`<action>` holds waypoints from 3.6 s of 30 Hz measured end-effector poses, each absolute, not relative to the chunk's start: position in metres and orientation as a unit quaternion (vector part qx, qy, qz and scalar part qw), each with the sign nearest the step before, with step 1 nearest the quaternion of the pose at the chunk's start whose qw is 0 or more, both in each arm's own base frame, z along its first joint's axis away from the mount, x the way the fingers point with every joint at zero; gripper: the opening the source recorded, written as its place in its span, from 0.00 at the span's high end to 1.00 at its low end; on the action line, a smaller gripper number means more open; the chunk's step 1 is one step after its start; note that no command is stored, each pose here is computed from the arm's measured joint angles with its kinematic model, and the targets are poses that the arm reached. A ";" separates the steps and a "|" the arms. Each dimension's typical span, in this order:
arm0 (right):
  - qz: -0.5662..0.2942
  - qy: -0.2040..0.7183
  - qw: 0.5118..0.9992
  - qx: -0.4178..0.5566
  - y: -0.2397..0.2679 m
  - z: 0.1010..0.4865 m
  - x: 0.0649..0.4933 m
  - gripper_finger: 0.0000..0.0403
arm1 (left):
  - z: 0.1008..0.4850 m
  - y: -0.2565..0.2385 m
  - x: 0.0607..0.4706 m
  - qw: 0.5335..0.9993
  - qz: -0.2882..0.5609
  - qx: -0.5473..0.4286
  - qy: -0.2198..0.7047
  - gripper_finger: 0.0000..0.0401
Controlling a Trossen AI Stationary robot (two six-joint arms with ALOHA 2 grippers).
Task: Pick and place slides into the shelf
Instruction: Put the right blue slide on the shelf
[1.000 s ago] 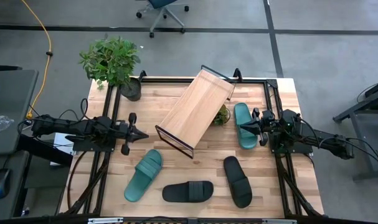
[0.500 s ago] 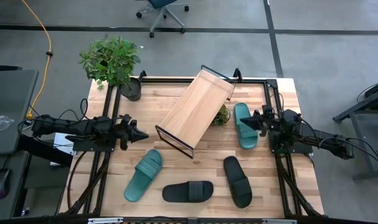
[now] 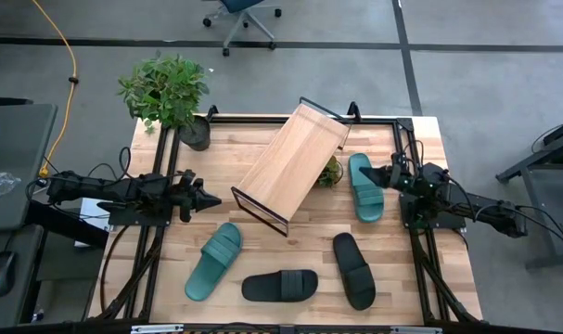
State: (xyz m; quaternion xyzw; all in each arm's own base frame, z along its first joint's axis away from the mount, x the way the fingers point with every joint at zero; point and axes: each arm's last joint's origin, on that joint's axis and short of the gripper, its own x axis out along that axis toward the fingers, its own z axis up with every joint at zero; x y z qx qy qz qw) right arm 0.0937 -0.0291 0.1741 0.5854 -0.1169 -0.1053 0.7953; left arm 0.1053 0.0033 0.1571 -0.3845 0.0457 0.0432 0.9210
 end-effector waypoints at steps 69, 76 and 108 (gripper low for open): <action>-0.062 0.518 0.787 0.330 -0.120 0.267 0.124 0.69 | 0.157 0.004 0.105 0.926 0.046 -0.372 0.044 1.00; -0.042 0.536 0.777 0.327 -0.124 0.242 0.128 0.64 | 0.157 0.004 0.105 0.926 0.047 -0.372 0.044 1.00; 0.045 0.593 0.749 0.292 -0.134 0.180 0.154 0.64 | 0.157 0.003 0.105 0.926 0.038 -0.373 0.049 1.00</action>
